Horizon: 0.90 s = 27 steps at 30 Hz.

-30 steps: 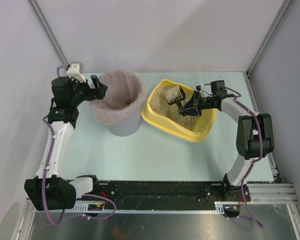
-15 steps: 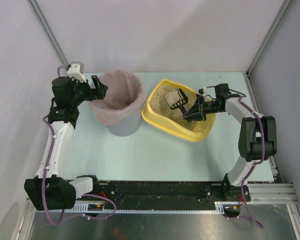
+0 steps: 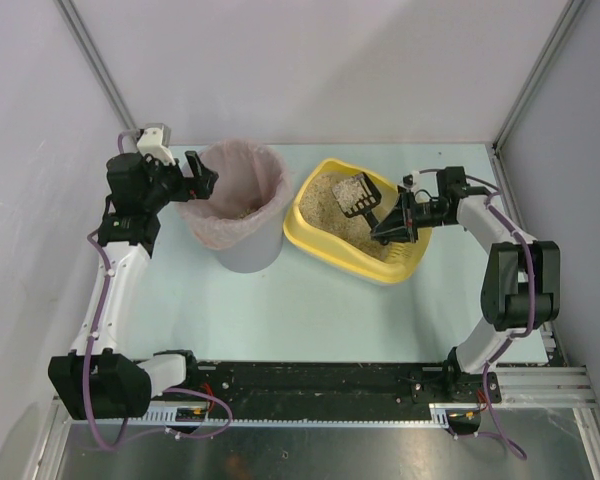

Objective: Clean the litter box

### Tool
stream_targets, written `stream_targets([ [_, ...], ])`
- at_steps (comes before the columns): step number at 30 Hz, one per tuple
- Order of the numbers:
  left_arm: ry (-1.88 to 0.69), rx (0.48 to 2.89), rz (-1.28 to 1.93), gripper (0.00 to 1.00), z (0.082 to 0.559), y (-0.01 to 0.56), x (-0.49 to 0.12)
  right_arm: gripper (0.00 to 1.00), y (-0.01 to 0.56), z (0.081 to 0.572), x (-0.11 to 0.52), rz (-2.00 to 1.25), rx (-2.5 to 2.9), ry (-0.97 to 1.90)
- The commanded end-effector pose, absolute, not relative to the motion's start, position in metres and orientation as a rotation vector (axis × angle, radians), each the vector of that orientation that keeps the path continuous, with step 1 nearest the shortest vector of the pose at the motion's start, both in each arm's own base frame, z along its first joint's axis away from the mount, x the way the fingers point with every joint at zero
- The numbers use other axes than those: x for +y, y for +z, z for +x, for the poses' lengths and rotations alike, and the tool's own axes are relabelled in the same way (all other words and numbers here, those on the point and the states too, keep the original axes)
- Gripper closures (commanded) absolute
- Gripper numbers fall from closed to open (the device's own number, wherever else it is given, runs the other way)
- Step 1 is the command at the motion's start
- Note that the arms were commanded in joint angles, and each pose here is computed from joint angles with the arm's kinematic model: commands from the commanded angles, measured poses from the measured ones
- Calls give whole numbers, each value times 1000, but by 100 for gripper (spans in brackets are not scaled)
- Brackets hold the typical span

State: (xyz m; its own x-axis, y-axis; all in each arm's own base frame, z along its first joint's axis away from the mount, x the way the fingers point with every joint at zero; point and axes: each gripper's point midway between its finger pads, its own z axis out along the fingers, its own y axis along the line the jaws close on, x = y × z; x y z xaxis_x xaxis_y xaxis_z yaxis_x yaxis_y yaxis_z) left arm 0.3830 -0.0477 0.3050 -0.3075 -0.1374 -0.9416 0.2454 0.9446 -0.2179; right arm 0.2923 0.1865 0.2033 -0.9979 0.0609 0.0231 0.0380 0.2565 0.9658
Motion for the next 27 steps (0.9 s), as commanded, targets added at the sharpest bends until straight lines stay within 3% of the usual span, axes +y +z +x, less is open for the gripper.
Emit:
stream_targets([
  [1,-373,1807,105,0,385,313,-50,100,225,292,184,61,2419,1865],
  [11,-371,1799,107,0,384,316,-50,100,241,284,200,-14,2346,2005],
  [27,-379,1796,115,0,383,317,-53,100,243,281,188,45,2347,1995],
])
